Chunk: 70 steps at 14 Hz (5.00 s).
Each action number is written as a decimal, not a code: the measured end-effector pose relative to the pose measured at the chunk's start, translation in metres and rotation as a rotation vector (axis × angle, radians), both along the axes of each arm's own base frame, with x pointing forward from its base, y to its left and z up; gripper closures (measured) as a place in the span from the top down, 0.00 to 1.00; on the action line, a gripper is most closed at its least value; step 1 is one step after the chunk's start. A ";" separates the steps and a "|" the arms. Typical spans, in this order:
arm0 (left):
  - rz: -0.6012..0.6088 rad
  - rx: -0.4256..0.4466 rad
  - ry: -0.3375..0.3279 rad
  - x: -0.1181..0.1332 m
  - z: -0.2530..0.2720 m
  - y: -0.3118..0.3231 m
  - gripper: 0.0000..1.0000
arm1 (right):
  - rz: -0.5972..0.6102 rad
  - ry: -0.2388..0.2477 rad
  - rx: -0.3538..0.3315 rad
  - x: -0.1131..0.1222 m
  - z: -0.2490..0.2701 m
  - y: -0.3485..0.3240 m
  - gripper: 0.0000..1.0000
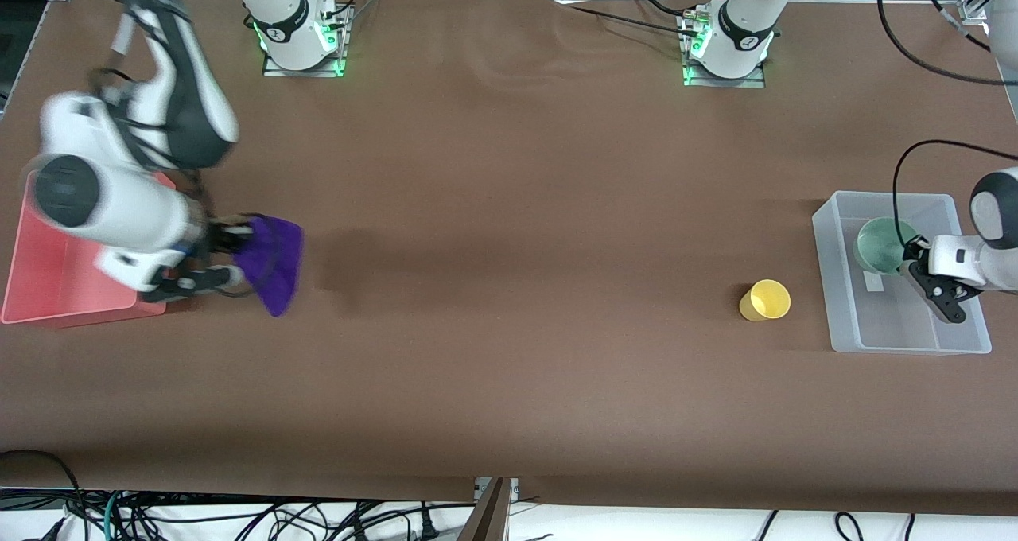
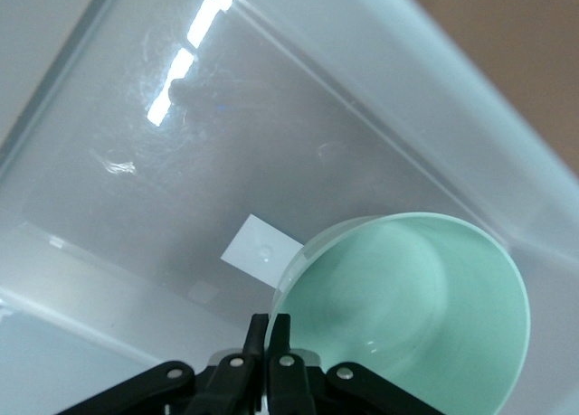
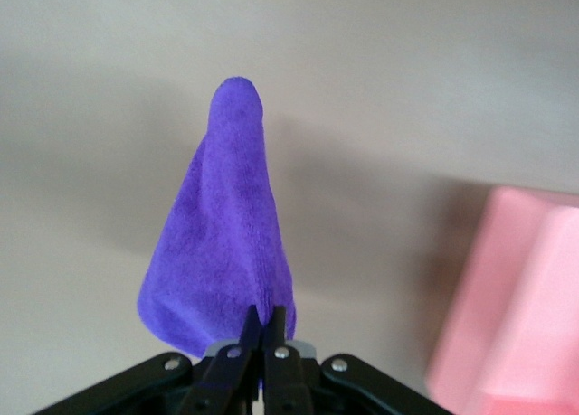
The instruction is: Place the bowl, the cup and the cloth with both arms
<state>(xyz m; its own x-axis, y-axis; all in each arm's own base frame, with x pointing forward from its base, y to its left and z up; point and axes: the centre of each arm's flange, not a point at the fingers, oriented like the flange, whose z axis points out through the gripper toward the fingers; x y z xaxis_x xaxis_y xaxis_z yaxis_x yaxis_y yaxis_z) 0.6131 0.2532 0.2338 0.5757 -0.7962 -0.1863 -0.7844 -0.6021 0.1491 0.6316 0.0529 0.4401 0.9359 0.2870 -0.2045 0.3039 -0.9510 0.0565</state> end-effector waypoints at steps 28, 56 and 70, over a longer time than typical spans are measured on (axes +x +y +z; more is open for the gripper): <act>0.617 -0.074 -0.010 0.057 -0.026 -0.208 0.15 | -0.068 0.074 0.067 -0.073 -0.139 -0.332 0.47; 0.368 0.031 -0.030 -0.037 0.055 -0.011 0.41 | -0.286 -0.169 0.040 -0.052 0.173 -0.088 1.00; 0.696 0.165 -0.044 -0.015 0.310 -0.271 1.00 | -0.225 -0.104 0.035 -0.062 0.171 -0.089 1.00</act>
